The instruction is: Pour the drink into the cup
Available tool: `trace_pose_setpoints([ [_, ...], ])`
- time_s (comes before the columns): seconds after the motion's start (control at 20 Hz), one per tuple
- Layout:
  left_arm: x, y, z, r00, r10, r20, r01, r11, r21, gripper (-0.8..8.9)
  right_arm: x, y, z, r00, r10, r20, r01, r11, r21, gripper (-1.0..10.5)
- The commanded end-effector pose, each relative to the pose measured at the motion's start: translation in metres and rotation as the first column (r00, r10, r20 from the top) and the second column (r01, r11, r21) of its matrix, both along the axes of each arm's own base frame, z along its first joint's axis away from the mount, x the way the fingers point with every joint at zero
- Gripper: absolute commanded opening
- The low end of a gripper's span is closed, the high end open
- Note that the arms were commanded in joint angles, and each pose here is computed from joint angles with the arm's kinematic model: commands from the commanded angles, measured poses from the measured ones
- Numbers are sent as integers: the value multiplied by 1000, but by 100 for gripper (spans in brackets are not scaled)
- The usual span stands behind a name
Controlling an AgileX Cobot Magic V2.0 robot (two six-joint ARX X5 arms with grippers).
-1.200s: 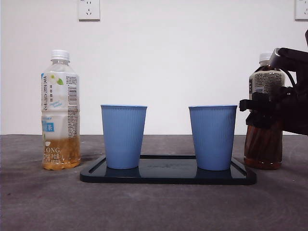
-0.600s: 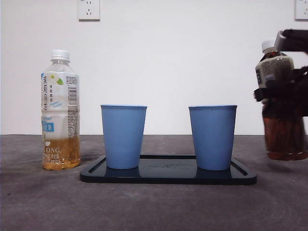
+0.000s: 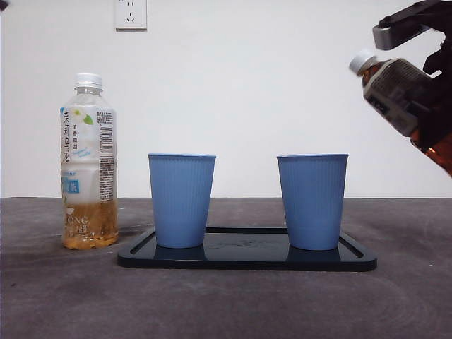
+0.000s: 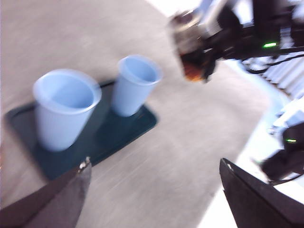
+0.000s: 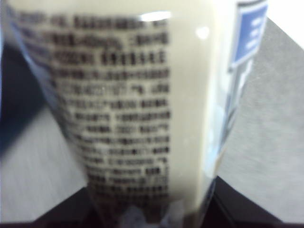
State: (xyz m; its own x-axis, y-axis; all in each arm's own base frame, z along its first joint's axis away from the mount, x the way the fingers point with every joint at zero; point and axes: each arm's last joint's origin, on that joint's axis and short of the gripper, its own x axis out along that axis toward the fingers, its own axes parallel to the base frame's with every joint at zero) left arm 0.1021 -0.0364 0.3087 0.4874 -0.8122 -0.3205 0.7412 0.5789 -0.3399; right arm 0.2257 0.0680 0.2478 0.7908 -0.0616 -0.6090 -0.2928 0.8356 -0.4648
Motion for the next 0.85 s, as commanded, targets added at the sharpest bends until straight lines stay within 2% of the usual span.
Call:
trace_pose_setpoints([
  [0.05, -1, -2, 8, 998, -37, 43, 38, 999, -14, 437, 0, 9, 19, 997, 68, 40, -60, 985, -163, 86],
  [0.15, -1, -4, 10, 997, -54, 55, 55, 998, -17, 437, -3, 16, 22, 995, 92, 32, -80, 958, -277, 86],
  [0.3, -2, -6, 11, 993, -94, 73, 97, 995, -30, 436, -8, 24, 24, 992, 126, 18, -107, 904, -415, 86],
  [0.5, -3, -10, 13, 988, -131, 87, 135, 990, -33, 437, -10, 28, 23, 990, 136, -19, -121, 799, -590, 86],
  [0.6, -3, -11, 13, 986, -145, 87, 148, 988, -33, 436, -8, 28, 21, 992, 122, -45, -121, 745, -656, 86],
  [0.7, -4, -12, 13, 984, -156, 86, 159, 987, -33, 437, -6, 29, 17, 992, 109, -71, -128, 708, -694, 86],
  [0.85, -5, -13, 12, 982, -168, 86, 171, 985, -33, 436, -3, 32, 13, 990, 104, -97, -141, 666, -733, 86],
])
